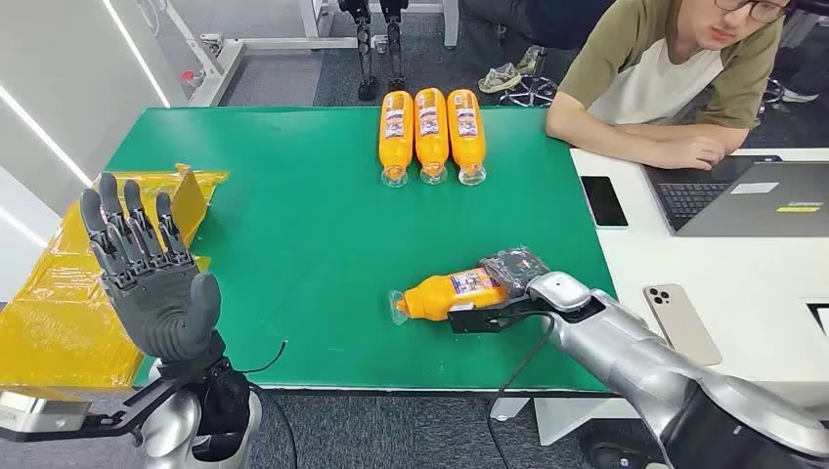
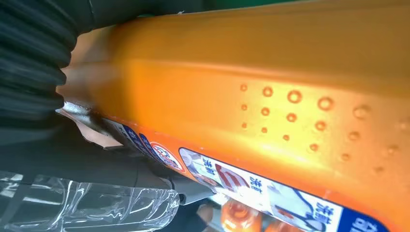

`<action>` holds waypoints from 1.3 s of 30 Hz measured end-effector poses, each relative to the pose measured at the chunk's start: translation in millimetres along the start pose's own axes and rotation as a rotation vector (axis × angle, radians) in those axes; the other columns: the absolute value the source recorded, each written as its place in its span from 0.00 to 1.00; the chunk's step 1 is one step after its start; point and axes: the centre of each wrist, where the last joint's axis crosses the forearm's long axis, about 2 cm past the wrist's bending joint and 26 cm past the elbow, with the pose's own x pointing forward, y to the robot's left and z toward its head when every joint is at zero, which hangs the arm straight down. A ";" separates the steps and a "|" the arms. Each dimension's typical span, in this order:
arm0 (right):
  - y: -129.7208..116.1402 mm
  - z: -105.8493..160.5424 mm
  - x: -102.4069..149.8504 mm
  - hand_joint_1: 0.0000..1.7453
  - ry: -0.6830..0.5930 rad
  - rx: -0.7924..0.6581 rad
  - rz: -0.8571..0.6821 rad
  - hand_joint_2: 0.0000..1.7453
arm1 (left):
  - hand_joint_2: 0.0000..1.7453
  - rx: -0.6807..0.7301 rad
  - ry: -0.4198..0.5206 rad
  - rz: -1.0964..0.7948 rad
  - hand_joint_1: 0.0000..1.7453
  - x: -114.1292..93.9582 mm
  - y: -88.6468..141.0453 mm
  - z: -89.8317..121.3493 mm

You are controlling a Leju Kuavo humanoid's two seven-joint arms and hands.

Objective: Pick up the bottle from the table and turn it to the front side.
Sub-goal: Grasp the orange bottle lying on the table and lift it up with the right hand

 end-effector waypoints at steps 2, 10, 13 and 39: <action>5.9 0.3 8.1 1.00 -0.016 -0.060 -0.046 1.00 | 1.00 0.003 0.001 -0.004 0.00 0.2 0.1 0.9; 20.4 10.4 84.9 1.00 -0.206 -0.621 -0.518 1.00 | 1.00 -0.006 0.016 -0.025 0.00 -3.0 -2.2 3.5; 16.2 17.5 104.9 1.00 -0.240 -0.756 -0.641 1.00 | 1.00 -0.013 0.033 -0.019 0.00 -7.7 -6.6 3.4; -16.9 61.7 173.7 1.00 -0.398 -1.109 -1.113 1.00 | 1.00 -0.337 0.233 0.064 0.00 -27.5 -44.2 16.7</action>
